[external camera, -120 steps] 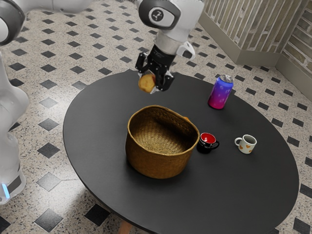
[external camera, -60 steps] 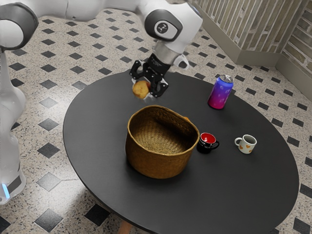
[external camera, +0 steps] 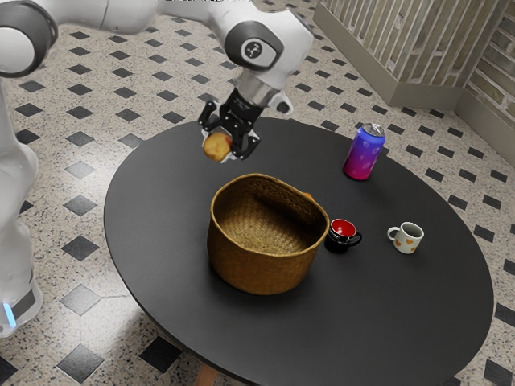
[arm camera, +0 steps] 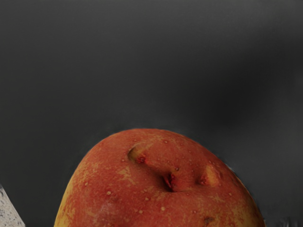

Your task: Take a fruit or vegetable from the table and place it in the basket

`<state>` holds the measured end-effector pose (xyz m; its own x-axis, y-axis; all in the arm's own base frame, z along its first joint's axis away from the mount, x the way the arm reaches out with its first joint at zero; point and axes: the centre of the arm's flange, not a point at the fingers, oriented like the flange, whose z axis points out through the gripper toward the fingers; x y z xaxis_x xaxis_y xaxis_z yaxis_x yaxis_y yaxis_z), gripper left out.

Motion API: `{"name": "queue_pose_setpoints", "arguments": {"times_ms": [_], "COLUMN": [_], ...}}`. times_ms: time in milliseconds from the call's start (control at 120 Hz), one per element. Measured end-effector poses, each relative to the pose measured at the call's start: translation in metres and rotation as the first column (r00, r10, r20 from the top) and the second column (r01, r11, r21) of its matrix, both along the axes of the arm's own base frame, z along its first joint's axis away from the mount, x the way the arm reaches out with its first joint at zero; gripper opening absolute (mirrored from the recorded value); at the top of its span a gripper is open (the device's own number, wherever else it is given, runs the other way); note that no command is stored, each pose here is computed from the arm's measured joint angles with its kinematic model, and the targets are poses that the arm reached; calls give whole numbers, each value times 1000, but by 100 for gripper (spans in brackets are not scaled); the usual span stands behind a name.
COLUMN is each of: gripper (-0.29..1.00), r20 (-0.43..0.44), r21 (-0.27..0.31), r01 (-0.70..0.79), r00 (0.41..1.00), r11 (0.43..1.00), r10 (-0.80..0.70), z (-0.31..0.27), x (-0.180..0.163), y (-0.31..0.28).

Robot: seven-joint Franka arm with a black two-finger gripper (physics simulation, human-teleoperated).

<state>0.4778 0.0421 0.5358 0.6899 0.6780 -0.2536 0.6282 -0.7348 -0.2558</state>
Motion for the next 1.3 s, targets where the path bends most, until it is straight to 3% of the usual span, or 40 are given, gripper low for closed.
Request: {"name": "queue_pose_setpoints", "arguments": {"times_ms": [183, 442, 775, 1000, 1300], "gripper": [29, 30, 29, 30, 30], "r20": [26, 186, 226, 290, 321], "r21": [-35, -36, -78, -54, 0], "r01": [57, 204, 334, 407, 422], "r00": [998, 963, 923, 880, 859], "r11": [998, 978, 939, 912, 907], "r10": [-56, -194, -310, -376, -399], "z": [9, 74, 67, 86, 90], "x": [-6, -19, -21, -22, 19], "y": [-27, -92, -172, -221, -252]}}
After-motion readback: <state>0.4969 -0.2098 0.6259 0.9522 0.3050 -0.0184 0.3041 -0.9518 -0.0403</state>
